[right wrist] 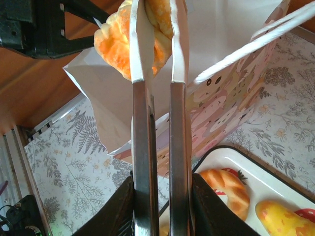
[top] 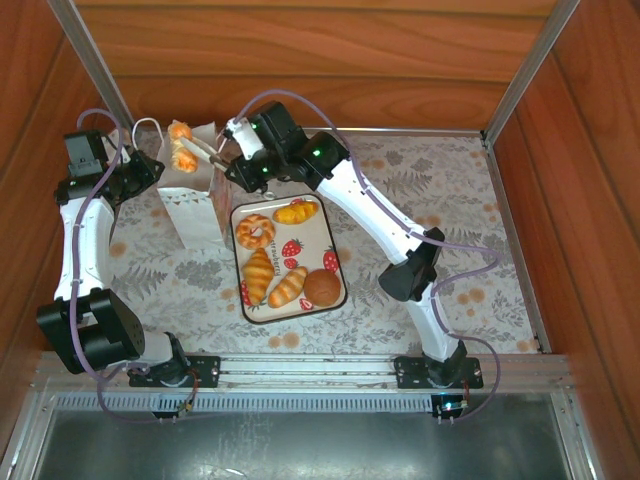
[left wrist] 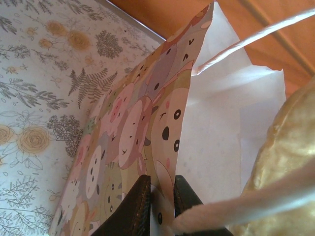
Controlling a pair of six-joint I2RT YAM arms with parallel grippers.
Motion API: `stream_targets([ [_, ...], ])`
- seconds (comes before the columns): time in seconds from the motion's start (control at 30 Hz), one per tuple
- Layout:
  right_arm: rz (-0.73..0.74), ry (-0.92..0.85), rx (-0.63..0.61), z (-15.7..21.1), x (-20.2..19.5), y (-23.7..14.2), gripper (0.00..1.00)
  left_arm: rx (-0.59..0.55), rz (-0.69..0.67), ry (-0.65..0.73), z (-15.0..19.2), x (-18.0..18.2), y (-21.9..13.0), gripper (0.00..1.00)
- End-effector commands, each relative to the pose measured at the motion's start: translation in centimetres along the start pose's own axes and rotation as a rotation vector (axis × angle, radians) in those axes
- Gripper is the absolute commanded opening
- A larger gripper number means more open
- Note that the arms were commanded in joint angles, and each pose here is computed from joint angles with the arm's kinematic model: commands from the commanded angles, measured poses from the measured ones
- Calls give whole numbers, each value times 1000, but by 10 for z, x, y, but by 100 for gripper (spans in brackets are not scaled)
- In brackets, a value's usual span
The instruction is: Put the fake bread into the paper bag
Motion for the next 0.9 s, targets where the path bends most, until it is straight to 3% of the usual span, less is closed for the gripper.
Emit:
stream_targets([
  [0.0, 10, -28, -22, -6, 3, -4, 23, 1, 20, -6, 0, 1, 1, 18],
  [0.4, 42, -40, 30, 5, -2, 0, 28, 7, 39, -2, 0, -2, 0, 17],
  [0.87, 68, -50, 11, 0, -3, -4, 44, 10, 51, 2, 1, -4, 0, 17],
])
Point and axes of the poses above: each hand's point on the last joint's axis, 136 mm out from that joint toward the fingers, its own y axis out along the fingers, its own x axis along the line the jaws close on, z = x × y, the point moved 6 cm from there along -y, back along the fingers, and after that the axes turned 12 degrees about -y, right-handed, at the moved point
